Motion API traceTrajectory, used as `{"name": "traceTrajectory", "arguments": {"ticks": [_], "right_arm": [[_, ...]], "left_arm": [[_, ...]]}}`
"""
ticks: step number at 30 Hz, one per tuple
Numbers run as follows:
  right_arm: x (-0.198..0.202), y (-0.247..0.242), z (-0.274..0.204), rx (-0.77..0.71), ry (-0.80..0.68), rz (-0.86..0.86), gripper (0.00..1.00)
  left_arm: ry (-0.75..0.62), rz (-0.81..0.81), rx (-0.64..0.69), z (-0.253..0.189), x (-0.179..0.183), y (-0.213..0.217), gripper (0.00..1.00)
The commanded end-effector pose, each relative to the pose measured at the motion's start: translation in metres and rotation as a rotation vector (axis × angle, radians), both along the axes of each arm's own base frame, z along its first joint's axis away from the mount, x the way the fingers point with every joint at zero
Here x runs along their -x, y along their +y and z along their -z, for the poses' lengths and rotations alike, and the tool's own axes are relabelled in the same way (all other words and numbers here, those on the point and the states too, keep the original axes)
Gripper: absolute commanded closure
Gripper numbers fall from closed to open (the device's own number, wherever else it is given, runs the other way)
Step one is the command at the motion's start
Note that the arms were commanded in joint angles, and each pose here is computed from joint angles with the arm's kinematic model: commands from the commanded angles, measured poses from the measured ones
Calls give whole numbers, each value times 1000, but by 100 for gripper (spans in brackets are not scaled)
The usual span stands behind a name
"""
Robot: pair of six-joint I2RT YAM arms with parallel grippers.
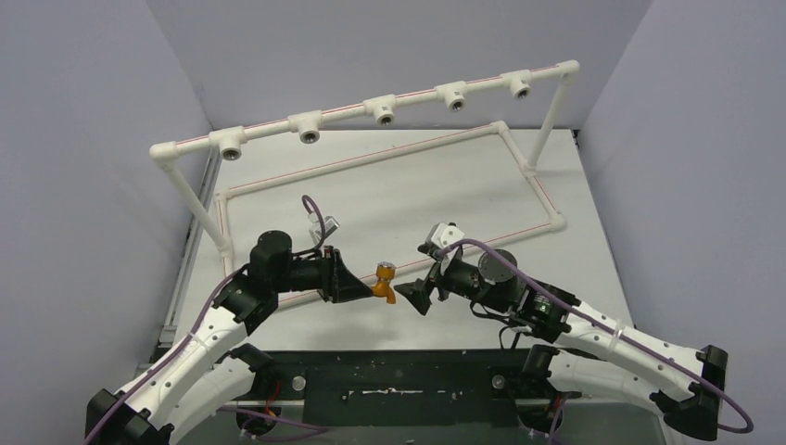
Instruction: Install the water faucets
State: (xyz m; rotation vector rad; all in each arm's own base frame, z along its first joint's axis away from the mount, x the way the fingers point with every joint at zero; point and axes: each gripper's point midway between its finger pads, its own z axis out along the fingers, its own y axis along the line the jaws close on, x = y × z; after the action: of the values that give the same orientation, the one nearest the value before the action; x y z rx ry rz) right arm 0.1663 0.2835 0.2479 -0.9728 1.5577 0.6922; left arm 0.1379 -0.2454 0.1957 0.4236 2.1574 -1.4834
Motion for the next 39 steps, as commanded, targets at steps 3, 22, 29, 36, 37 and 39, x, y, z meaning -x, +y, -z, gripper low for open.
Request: {"name": "traceTrajectory", "arguments": {"ticks": [3, 22, 29, 36, 37, 39], "right_arm": [[10, 3, 6, -84, 224, -56, 0], [18, 7, -63, -546, 490, -503, 9], [27, 20, -80, -555, 475, -560, 17], [24, 25, -86, -558, 465, -546, 26], [23, 25, -86, -559, 466, -543, 28], [22, 27, -86, -558, 472, -546, 33]], "left_arm": [[-215, -15, 229, -66, -13, -10, 100], [-344, 13, 506, -130, -6, -12, 100], [-364, 29, 555, -145, -5, -13, 100], [-383, 36, 565, -148, -6, -14, 100], [-385, 41, 573, -150, -5, -14, 100], [-385, 50, 586, -152, -3, -14, 100]]}}
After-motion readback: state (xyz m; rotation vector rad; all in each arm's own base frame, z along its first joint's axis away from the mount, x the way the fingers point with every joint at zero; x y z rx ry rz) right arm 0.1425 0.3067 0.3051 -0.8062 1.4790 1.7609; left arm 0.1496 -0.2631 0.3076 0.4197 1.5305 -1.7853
